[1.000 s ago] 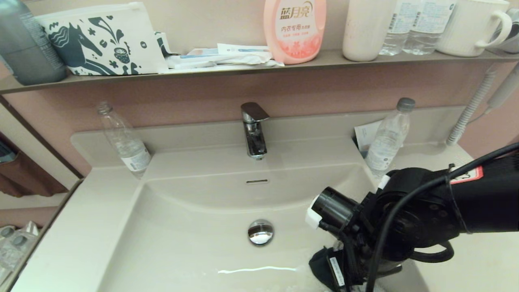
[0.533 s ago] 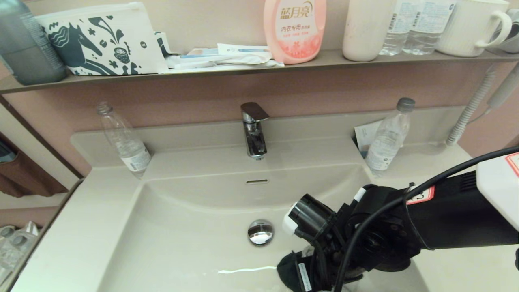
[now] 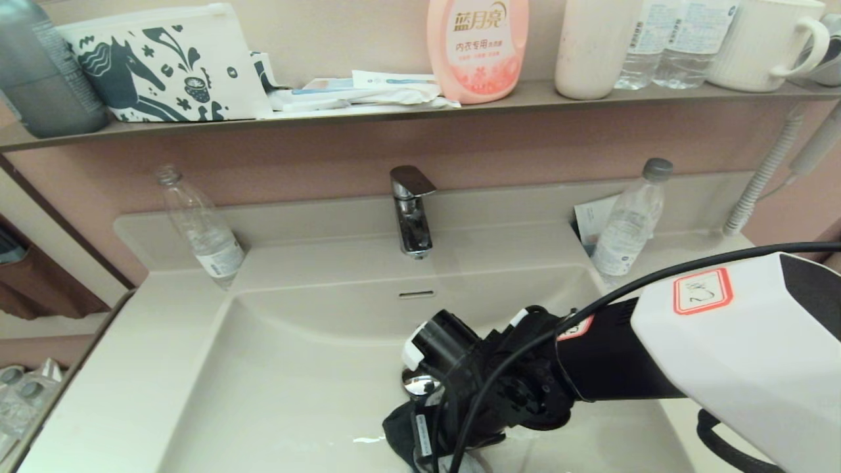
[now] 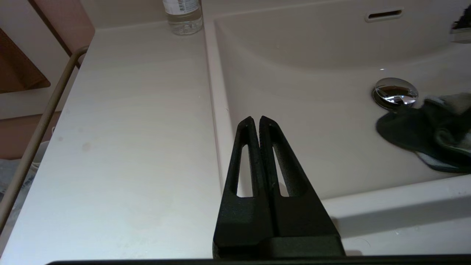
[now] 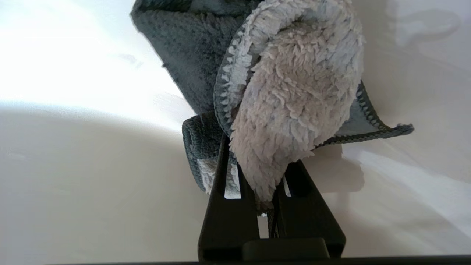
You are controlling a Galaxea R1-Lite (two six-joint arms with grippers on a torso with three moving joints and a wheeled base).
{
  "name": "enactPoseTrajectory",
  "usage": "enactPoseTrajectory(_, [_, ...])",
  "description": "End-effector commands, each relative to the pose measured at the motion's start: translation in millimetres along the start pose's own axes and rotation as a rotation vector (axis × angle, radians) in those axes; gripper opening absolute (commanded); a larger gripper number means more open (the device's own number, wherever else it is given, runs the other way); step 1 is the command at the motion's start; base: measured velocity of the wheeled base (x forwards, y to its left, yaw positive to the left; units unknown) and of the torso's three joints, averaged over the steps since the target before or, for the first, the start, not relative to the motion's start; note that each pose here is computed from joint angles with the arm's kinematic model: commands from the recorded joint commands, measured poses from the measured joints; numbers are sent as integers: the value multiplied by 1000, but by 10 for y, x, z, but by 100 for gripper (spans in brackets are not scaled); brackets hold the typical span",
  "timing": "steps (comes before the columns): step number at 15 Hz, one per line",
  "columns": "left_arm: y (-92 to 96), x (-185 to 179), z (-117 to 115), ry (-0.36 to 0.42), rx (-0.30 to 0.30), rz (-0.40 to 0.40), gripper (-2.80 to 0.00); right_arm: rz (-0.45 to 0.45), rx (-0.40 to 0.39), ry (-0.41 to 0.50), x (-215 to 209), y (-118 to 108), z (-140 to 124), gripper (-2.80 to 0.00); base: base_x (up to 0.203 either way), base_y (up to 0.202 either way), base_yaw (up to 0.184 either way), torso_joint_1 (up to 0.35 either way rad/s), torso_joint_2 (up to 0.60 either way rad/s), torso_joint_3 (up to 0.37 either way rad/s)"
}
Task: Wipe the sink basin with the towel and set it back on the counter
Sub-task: Wipe the sink
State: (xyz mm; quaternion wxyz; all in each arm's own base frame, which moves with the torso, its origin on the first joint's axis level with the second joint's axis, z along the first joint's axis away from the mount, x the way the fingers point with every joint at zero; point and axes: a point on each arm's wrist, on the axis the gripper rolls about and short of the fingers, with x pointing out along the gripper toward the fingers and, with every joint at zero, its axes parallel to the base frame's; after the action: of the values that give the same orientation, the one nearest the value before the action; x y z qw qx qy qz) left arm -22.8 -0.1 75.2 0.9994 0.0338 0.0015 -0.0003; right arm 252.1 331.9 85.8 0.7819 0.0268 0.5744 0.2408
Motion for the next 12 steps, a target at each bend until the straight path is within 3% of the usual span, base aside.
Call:
enactPoseTrajectory(1, [0,1,0,2,0,0,-280,15,-12,8,193,88,50,-280,0,0,0,0,0,0])
enactPoseTrajectory(7, [0,1,0,2,0,0,-280,92,-117,-46,535,456,185,-280,0,0,0,0,0,0])
enactPoseTrajectory(12, [0,1,0,2,0,0,-280,166,-231,-173,565,618,357,-280,0,0,0,0,0,0])
